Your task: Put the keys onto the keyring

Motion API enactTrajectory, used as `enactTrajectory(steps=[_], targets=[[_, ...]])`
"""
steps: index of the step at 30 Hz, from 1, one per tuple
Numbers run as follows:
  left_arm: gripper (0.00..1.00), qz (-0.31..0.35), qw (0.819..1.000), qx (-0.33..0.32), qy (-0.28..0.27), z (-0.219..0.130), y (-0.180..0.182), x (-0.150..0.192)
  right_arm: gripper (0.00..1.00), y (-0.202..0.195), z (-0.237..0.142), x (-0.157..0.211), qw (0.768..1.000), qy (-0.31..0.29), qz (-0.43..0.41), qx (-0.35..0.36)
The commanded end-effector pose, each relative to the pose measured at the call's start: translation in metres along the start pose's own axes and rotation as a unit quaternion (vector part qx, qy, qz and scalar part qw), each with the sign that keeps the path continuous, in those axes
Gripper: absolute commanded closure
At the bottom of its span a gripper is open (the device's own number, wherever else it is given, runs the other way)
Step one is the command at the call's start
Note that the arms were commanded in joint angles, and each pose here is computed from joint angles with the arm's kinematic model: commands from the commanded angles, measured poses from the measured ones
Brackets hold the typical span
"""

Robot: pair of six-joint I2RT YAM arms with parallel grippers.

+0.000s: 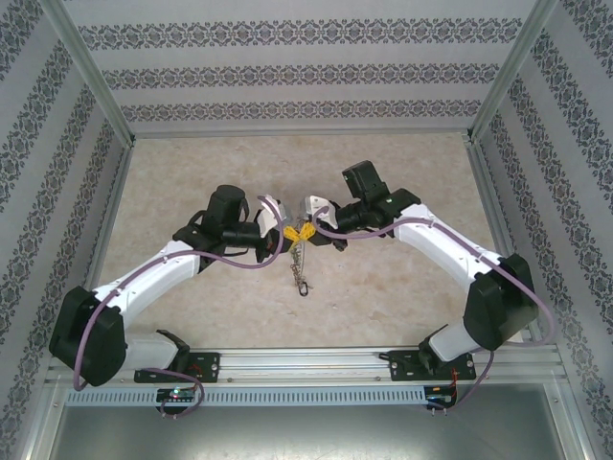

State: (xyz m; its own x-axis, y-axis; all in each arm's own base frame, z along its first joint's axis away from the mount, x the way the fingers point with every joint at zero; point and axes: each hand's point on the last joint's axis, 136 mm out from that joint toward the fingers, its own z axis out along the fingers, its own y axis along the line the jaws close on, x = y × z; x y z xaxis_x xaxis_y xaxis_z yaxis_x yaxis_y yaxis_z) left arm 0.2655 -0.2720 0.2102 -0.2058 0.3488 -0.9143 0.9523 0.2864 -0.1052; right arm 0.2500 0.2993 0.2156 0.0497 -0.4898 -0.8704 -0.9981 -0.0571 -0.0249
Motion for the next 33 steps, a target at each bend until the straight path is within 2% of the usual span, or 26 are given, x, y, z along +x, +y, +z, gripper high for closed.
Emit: enactTrajectory(steps=[1, 8, 17, 26, 33], targets=[[0.88, 0.000, 0.999, -0.034, -0.029, -0.012, 0.009, -0.011, 1.00, 0.010, -0.020, -0.039, 0.995, -0.094, -0.020, -0.010], [0.80, 0.003, 0.998, -0.041, -0.041, -0.018, 0.009, -0.014, 1.00, 0.006, -0.034, -0.050, 0.991, -0.131, -0.024, 0.003], [0.79, 0.006, 0.996, -0.051, -0.066, -0.020, 0.012, -0.027, 1.00, 0.006, -0.038, -0.059, 0.987, -0.158, -0.022, 0.006], [0.79, -0.004, 0.995, -0.043, -0.094, -0.022, 0.011, -0.042, 1.00, -0.006, -0.031, -0.064, 0.981, -0.188, 0.000, 0.048], [0.79, -0.017, 0.995, -0.039, -0.087, -0.019, 0.012, -0.041, 1.00, -0.010, -0.018, -0.074, 0.973, -0.221, 0.003, 0.066]])
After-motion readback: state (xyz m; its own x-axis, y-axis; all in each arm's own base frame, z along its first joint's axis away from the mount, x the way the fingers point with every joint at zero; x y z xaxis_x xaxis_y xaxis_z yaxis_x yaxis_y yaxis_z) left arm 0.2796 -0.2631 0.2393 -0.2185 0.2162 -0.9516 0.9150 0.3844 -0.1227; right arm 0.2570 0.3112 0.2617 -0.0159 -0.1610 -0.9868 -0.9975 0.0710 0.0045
